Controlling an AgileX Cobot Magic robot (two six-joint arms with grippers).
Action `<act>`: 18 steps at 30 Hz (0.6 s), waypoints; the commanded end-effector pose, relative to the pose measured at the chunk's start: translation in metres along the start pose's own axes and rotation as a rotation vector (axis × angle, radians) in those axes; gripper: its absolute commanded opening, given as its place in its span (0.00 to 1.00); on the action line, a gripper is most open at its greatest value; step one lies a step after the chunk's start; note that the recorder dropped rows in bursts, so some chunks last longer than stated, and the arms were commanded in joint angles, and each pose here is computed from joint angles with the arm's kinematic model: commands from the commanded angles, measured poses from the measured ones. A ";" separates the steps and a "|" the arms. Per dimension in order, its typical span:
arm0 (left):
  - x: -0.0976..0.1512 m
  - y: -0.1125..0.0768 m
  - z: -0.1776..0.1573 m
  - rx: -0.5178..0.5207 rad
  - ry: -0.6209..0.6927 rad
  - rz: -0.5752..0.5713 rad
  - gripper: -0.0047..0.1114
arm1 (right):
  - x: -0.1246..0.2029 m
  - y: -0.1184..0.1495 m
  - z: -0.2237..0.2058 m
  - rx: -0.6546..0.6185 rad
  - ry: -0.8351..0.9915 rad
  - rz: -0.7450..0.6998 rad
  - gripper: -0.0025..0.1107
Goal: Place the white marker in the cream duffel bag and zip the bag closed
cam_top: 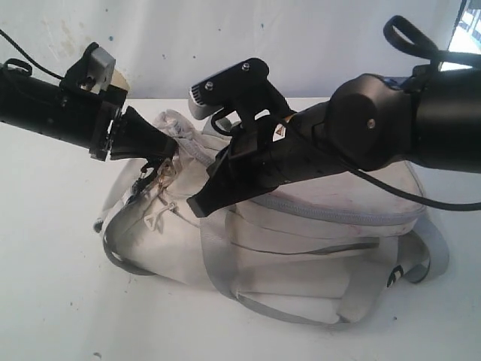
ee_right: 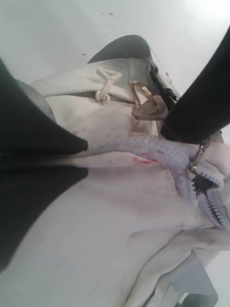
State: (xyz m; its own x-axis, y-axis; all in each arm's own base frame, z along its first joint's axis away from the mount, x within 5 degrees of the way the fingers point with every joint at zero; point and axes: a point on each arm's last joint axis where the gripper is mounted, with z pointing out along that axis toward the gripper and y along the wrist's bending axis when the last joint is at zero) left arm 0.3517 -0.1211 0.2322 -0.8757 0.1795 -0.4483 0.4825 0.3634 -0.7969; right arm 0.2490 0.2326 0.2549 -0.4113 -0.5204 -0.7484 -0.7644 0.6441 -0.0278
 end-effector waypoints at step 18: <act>0.005 0.006 -0.008 -0.099 0.092 0.445 0.04 | 0.004 0.000 -0.001 -0.002 0.034 -0.040 0.02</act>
State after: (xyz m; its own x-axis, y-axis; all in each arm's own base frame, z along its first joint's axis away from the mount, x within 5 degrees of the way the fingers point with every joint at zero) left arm 0.3467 -0.1131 0.2218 -0.5412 0.4653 -0.7004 0.8404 0.2697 -0.4702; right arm 0.2478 0.2315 0.2530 -0.4041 -0.5530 -0.7286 -0.7771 0.6278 -0.0455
